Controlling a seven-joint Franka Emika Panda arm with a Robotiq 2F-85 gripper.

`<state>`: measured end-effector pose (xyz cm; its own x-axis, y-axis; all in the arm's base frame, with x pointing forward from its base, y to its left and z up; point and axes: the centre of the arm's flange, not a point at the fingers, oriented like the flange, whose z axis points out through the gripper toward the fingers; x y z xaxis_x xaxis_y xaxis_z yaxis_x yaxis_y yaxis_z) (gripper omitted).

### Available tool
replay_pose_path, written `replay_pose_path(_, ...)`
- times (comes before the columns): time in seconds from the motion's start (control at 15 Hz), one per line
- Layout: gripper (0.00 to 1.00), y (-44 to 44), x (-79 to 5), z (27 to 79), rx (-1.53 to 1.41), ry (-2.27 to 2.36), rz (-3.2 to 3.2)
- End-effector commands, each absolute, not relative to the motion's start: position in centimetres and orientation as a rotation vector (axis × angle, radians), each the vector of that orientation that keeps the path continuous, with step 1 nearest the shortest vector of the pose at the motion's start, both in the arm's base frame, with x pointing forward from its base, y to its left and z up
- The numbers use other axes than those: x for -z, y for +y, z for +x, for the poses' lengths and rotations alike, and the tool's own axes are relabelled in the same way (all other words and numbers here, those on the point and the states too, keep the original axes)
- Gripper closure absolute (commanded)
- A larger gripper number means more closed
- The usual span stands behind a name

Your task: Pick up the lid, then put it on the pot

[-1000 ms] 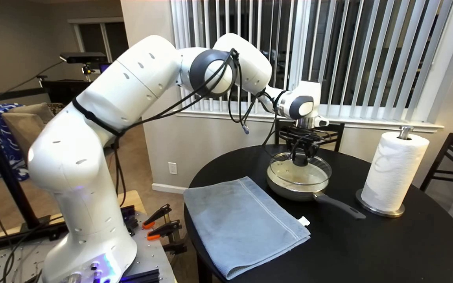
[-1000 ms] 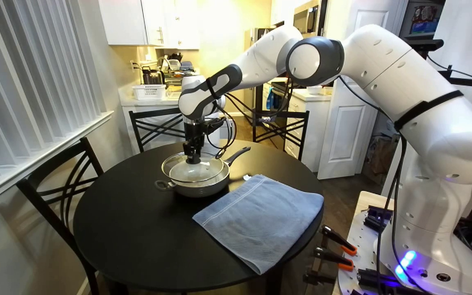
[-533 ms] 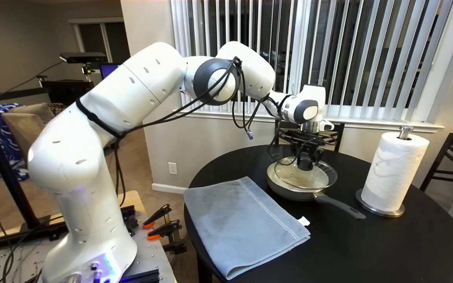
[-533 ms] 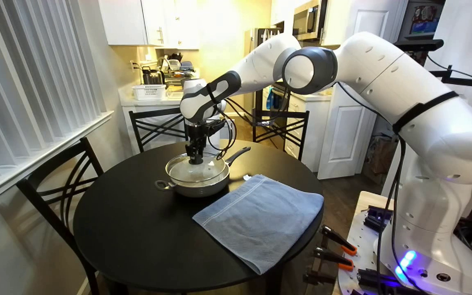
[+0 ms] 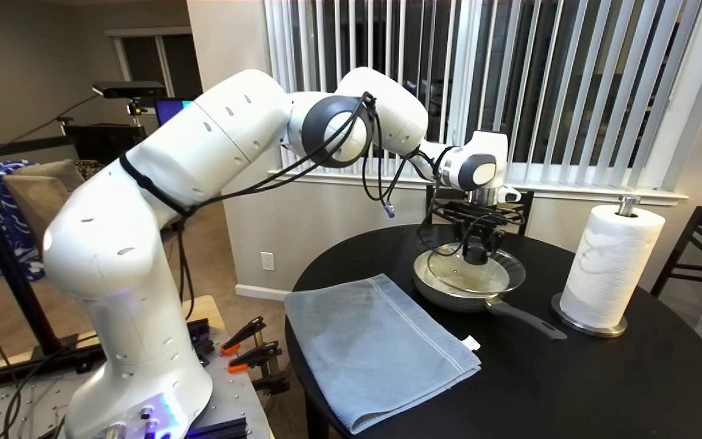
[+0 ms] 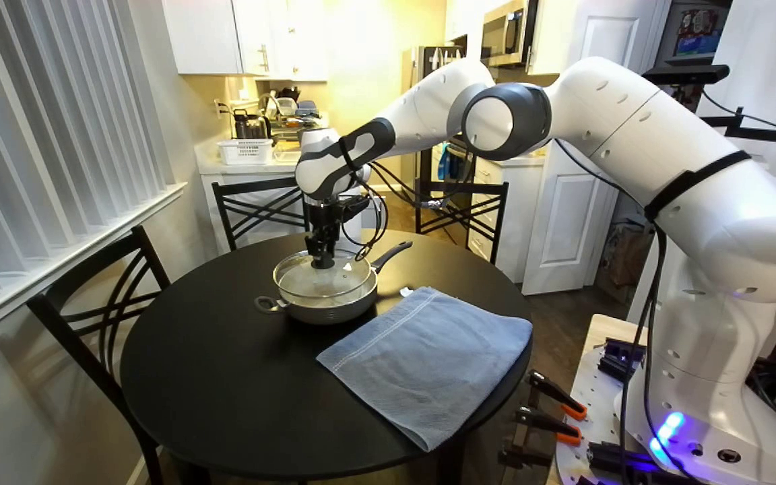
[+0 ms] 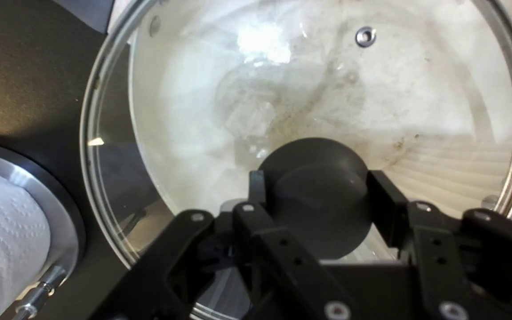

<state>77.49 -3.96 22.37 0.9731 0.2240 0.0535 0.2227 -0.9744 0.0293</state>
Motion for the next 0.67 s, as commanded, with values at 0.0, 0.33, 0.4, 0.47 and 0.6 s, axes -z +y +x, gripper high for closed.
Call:
replay_pose_path(0.0,0.67,-4.2,-23.6,76.9,-0.078,0.365,3.100)
replay_pose_path(0.33,0.67,-4.0,-23.3,75.6,-0.067,0.389,3.096)
replay_pose_path(0.4,0.67,-3.9,-23.3,75.3,-0.067,0.392,3.096)
replay_pose_path(0.47,0.67,-3.9,-23.3,75.1,-0.071,0.393,3.094)
replay_pose_path(0.6,0.67,-3.9,-23.5,74.5,-0.088,0.394,3.100)
